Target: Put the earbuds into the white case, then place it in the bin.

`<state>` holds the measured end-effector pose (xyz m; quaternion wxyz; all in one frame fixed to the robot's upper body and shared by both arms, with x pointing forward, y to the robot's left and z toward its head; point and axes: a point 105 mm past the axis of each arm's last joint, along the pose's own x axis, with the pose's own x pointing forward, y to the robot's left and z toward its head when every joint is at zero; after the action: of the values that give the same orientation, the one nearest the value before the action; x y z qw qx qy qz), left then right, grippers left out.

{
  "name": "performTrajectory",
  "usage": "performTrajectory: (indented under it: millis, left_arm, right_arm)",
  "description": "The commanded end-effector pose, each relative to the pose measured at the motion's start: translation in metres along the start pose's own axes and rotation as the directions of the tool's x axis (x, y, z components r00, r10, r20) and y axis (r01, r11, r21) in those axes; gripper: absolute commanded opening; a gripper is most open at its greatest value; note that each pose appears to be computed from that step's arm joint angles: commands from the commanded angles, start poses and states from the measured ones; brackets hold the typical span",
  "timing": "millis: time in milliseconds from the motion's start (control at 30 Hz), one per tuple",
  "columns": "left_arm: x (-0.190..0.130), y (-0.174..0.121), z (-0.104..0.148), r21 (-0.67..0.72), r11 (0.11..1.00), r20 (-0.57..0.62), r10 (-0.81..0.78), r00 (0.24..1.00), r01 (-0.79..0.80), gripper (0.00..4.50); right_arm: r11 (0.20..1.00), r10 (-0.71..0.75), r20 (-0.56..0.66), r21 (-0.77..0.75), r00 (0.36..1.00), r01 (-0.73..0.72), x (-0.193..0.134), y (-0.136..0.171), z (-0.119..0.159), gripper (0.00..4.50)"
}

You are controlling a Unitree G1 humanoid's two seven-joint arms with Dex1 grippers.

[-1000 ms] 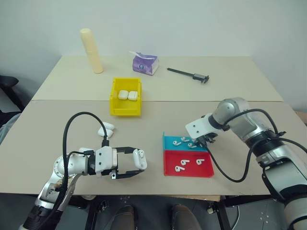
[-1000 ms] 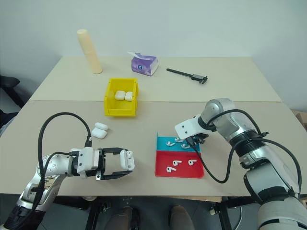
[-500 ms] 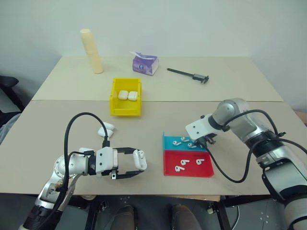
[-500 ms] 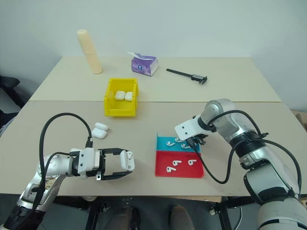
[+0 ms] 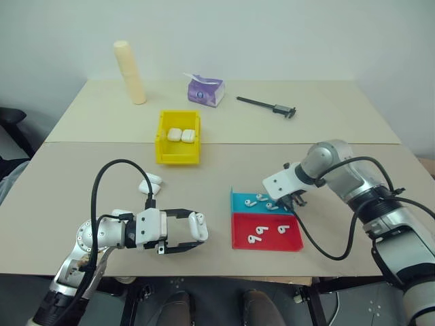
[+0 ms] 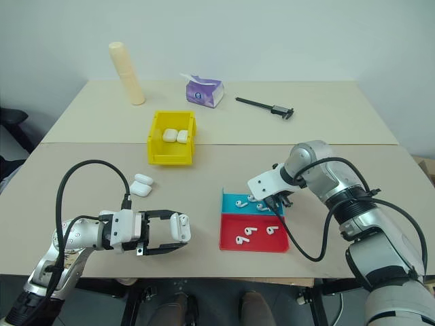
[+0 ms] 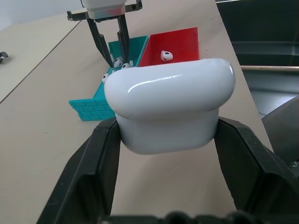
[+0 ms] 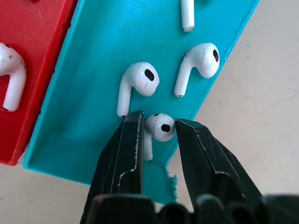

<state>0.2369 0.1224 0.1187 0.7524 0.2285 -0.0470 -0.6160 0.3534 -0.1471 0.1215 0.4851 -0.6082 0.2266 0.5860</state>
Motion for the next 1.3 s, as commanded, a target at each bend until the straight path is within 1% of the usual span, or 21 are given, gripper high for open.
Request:
performTrajectory:
  millis: [33,67,167,200,467,567,700,800,867,933,1000,1067,1133,1200,1300]
  left_arm:
    - [0.000,0.001,0.005,0.038,0.999,0.017,-0.001,1.000,0.001,2.78]
    - [0.000,0.001,0.005,0.038,0.999,0.017,-0.001,1.000,0.001,2.78]
    - [0.000,0.001,0.005,0.041,0.999,0.017,-0.003,1.000,0.003,2.78]
    - [0.000,0.000,0.005,0.042,0.999,0.017,-0.005,1.000,0.004,2.78]
    - [0.000,0.000,0.004,0.046,0.999,0.015,-0.010,1.000,0.009,2.78]
    - [0.000,0.001,0.004,0.050,0.999,0.016,-0.010,1.000,0.010,2.78]
    - [0.000,0.006,0.011,0.058,0.998,0.044,0.000,0.999,-0.003,2.78]
    - [0.001,0.011,0.020,0.061,0.998,0.083,0.005,0.997,-0.011,2.78]
    - [0.003,0.015,0.027,0.064,0.998,0.115,0.002,0.993,-0.010,2.78]
    - [0.006,0.020,0.037,0.064,0.998,0.163,-0.007,0.987,-0.004,2.78]
    - [0.009,0.024,0.045,0.067,0.998,0.198,-0.018,0.980,0.004,2.78]
    - [0.015,0.030,0.059,0.070,0.997,0.257,-0.036,0.966,0.018,2.78]
    - [0.019,0.036,0.069,0.069,0.997,0.300,-0.055,0.952,0.036,2.78]
    - [0.021,0.039,0.074,0.071,0.996,0.321,-0.070,0.945,0.050,2.78]
    - [0.027,0.048,0.085,0.085,0.993,0.360,-0.106,0.927,0.080,2.78]
  right_arm:
    - [1.000,-0.003,-0.011,-0.003,1.000,0.002,0.000,0.002,-0.002,1.49]
    - [1.000,-0.002,-0.013,0.000,1.000,0.002,0.000,0.002,-0.002,1.49]
    - [1.000,0.000,-0.013,0.003,1.000,0.000,0.000,0.003,-0.002,0.93]
    - [1.000,0.001,-0.012,0.006,1.000,-0.001,0.001,0.004,-0.002,0.67]
    - [1.000,-0.003,0.001,0.009,1.000,0.003,0.000,0.007,-0.001,0.67]
    - [0.999,-0.030,0.032,0.020,0.999,0.029,-0.005,0.005,0.004,0.67]
    - [0.991,-0.123,0.120,0.060,0.985,0.116,-0.032,-0.003,0.018,0.67]
    - [0.968,-0.230,0.212,0.150,0.950,0.201,-0.060,-0.010,0.029,0.67]
    - [0.944,-0.301,0.281,0.220,0.911,0.244,-0.079,-0.012,0.037,0.67]
    - [0.909,-0.391,0.368,0.298,0.844,0.292,-0.105,-0.011,0.046,0.67]
    - [0.883,-0.444,0.416,0.353,0.793,0.309,-0.123,-0.006,0.052,0.67]
    - [0.829,-0.539,0.528,0.469,0.656,0.304,-0.153,-0.002,0.065,0.67]
    - [0.796,-0.588,0.615,0.556,0.526,0.240,-0.174,0.005,0.079,0.67]
    - [0.785,-0.600,0.655,0.592,0.458,0.183,-0.183,0.011,0.089,0.67]
    - [0.779,-0.613,0.734,0.624,0.292,0.063,-0.199,0.023,0.105,0.67]
